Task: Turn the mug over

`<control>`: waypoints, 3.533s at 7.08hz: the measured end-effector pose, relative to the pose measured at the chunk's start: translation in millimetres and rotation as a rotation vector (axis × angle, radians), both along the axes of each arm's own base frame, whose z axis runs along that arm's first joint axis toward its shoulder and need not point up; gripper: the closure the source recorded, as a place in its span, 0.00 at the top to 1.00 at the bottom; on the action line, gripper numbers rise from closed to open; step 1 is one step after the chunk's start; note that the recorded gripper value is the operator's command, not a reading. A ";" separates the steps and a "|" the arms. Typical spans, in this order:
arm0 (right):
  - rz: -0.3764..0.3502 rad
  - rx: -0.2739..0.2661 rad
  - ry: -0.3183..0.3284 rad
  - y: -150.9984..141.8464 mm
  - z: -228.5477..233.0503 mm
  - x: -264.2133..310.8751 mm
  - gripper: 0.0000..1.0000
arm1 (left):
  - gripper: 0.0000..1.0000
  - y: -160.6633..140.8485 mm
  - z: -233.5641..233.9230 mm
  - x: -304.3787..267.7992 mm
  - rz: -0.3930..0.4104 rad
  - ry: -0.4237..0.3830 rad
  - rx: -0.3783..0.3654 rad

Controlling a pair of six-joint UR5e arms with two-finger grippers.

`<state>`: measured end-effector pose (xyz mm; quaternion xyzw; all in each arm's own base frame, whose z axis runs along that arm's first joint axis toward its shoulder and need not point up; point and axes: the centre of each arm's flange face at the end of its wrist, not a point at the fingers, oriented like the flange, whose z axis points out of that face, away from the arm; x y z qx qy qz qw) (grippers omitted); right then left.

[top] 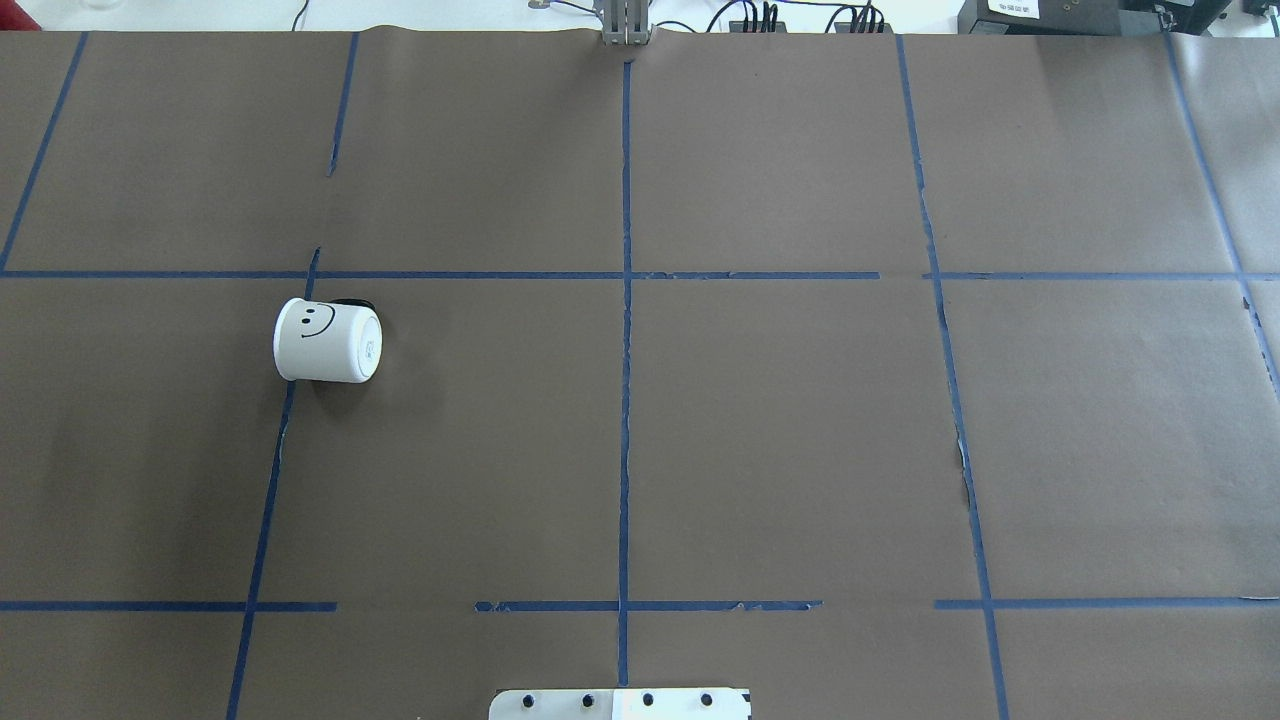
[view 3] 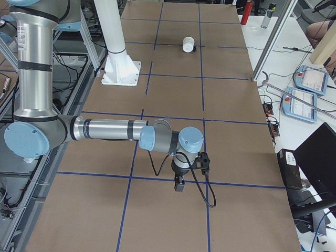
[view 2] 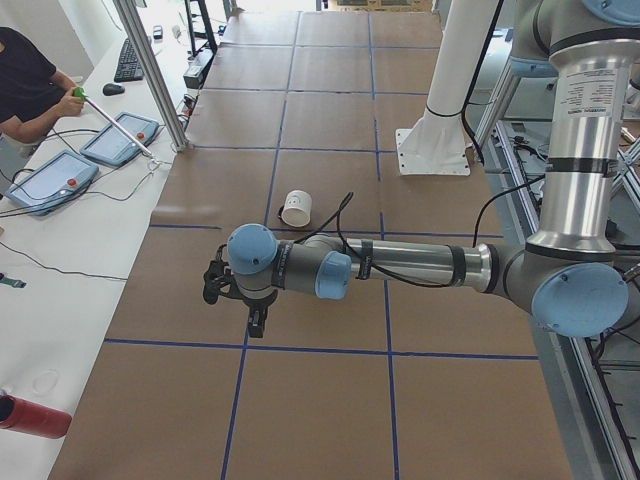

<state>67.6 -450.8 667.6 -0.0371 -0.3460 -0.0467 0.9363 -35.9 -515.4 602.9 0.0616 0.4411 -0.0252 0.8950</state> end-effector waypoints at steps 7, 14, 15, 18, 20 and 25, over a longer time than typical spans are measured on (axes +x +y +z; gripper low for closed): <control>0.000 0.000 0.000 0.0 0.2 0.0 1.00 | 1.00 29.7 -60.8 192.7 -0.191 0.445 0.001; 0.000 0.000 0.000 0.0 -0.1 0.0 1.00 | 1.00 77.7 -52.3 307.2 -0.297 0.850 -0.044; 0.000 0.000 0.000 0.0 -0.1 0.0 1.00 | 1.00 76.9 -53.6 317.0 -0.268 0.870 -0.002; 0.000 -0.001 0.000 0.1 0.5 0.0 1.00 | 0.92 66.6 -59.6 341.4 -0.224 0.919 0.064; 0.000 -0.001 0.000 0.1 0.4 0.0 1.00 | 0.86 63.0 -61.6 348.2 -0.212 0.914 0.105; 0.000 0.000 0.000 0.0 -0.1 0.0 1.00 | 0.00 70.8 -65.8 381.3 -0.209 0.923 0.101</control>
